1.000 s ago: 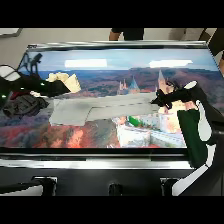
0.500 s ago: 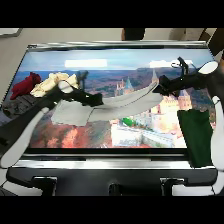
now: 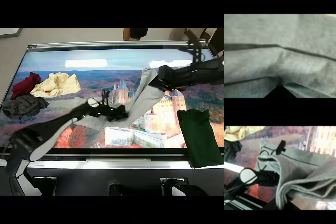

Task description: Fold the shirts.

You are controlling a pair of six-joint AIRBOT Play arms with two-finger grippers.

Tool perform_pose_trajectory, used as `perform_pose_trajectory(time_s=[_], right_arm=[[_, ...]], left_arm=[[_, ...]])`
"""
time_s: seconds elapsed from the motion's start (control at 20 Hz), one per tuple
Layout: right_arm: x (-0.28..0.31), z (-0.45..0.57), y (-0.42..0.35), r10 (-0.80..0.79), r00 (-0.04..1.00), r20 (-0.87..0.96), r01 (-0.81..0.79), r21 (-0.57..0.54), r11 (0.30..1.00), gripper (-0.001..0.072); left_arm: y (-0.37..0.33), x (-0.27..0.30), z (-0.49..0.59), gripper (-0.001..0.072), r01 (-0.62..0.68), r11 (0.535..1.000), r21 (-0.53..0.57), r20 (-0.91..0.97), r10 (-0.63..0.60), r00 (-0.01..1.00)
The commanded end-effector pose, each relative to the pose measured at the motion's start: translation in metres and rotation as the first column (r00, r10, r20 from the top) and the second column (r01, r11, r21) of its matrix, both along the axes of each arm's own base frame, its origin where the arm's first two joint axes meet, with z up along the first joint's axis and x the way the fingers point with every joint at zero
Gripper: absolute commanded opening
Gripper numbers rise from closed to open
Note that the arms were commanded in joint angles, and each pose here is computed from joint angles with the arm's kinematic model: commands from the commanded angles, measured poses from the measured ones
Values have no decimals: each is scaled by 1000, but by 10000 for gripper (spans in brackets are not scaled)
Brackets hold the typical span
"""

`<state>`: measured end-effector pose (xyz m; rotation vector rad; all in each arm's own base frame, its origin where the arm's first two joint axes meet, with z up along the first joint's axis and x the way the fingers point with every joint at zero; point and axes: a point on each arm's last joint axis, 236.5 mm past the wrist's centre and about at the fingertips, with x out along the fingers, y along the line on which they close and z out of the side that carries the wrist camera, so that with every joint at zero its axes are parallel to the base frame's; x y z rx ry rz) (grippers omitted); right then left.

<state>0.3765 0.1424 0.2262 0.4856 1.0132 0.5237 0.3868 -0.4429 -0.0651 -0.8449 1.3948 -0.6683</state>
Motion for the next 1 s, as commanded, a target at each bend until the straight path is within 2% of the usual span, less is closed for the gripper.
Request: perform_pose_trajectory(time_s=[0.0, 0.1, 0.2, 0.35, 0.5, 0.65, 0.8, 0.95], right_arm=[[-13, 20, 4, -33, 999, 17, 32, 32, 999, 42], [0, 19, 3, -57, 998, 33, 55, 42, 998, 42], [19, 13, 5, -75, 996, 38, 72, 66, 995, 41], [42, -7, 32, -31, 999, 21, 28, 114, 993, 41], [53, -40, 98, 57, 998, 0, -56, 134, 989, 41], [54, -72, 173, 128, 992, -11, -124, 185, 975, 41], [48, -111, 225, 173, 983, -67, -154, 226, 962, 41], [49, -155, 255, 175, 975, -137, -139, 240, 961, 41]], left_arm=[[-28, 0, 5, 36, -79, 994, -78, -24, 78, 997], [-8, 16, 28, 34, -33, 996, -79, 85, 39, 996], [40, 47, 63, 33, -33, 999, 2, 238, 31, 971], [154, 99, 136, 34, -181, 974, 138, 450, 101, 887], [276, 119, 222, 35, -378, 912, 162, 609, 209, 765], [371, 102, 288, 35, -533, 829, 166, 710, 275, 648], [429, 72, 336, 35, -638, 755, 152, 774, 310, 552], [449, 46, 365, 36, -679, 721, 137, 810, 313, 496]])
